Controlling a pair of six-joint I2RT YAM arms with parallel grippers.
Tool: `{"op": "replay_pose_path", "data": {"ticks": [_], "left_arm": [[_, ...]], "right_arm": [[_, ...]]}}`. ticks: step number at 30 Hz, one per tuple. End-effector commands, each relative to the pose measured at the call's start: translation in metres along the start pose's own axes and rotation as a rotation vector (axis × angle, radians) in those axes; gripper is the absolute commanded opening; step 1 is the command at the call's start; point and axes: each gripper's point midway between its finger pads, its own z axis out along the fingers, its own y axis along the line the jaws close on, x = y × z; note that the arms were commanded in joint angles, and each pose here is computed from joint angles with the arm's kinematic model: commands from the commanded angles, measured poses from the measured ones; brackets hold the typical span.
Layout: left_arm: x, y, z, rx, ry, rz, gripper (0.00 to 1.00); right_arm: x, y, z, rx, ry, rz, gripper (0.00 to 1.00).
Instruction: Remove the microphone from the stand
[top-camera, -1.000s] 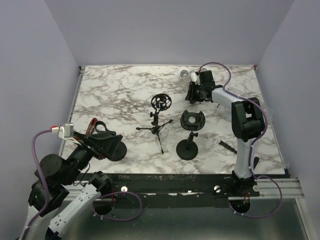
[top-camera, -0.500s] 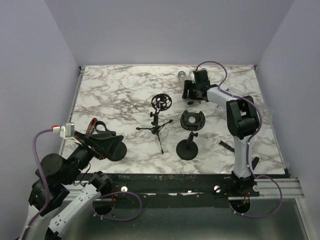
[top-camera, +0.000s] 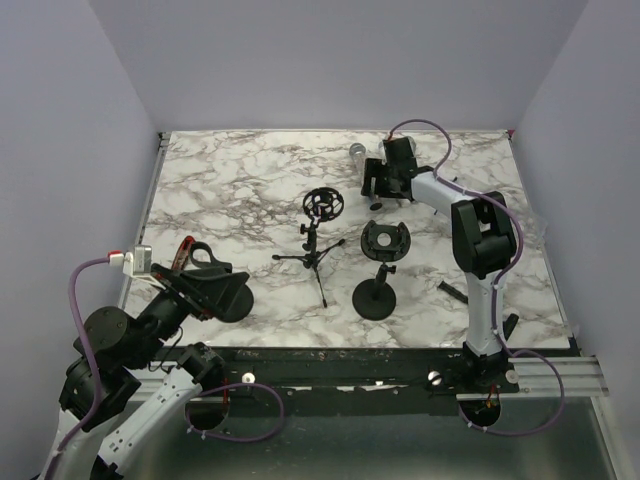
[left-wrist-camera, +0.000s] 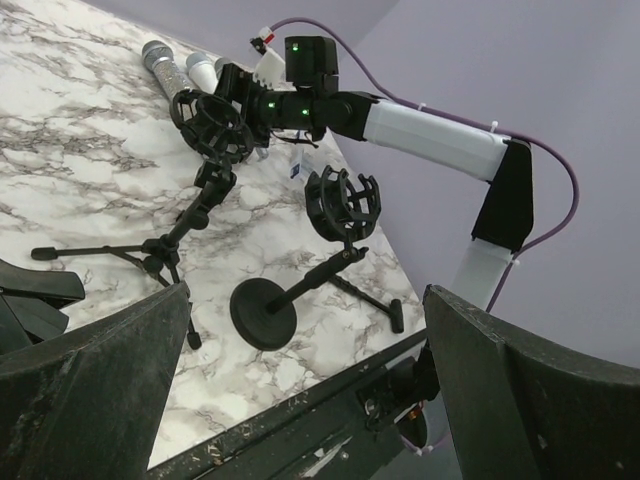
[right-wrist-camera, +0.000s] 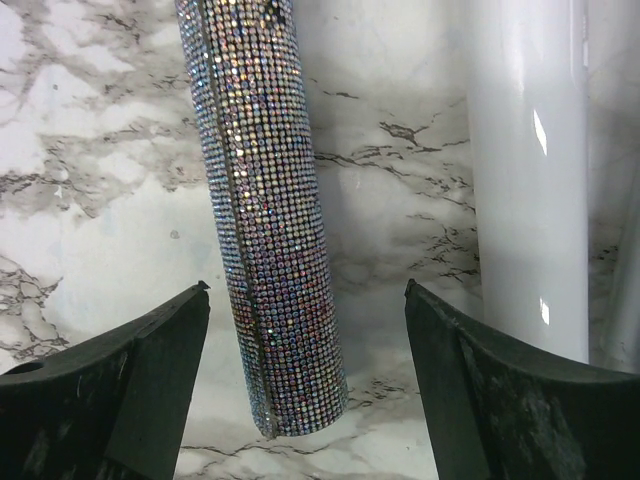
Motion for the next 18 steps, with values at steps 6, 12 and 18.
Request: {"op": "replay_pose_path", "data": {"ticks": [6, 12, 18], "left_arm": [[0.003, -0.004, -0.005, 0.027, 0.010, -0.021, 0.99], [0.006, -0.003, -0.004, 0.029, 0.012, -0.035, 0.98], [-0.009, -0.010, -0.006, 0.040, -0.029, 0.014, 0.99]], "right_arm": [[-0.042, 0.020, -0.043, -0.026, -0.084, -0.026, 0.82], [-0.069, 0.015, -0.090, 0.019, -0.185, -0.006, 0.85], [-0.076, 0.014, -0.156, 0.003, -0.288, 0.050, 0.86]]}}
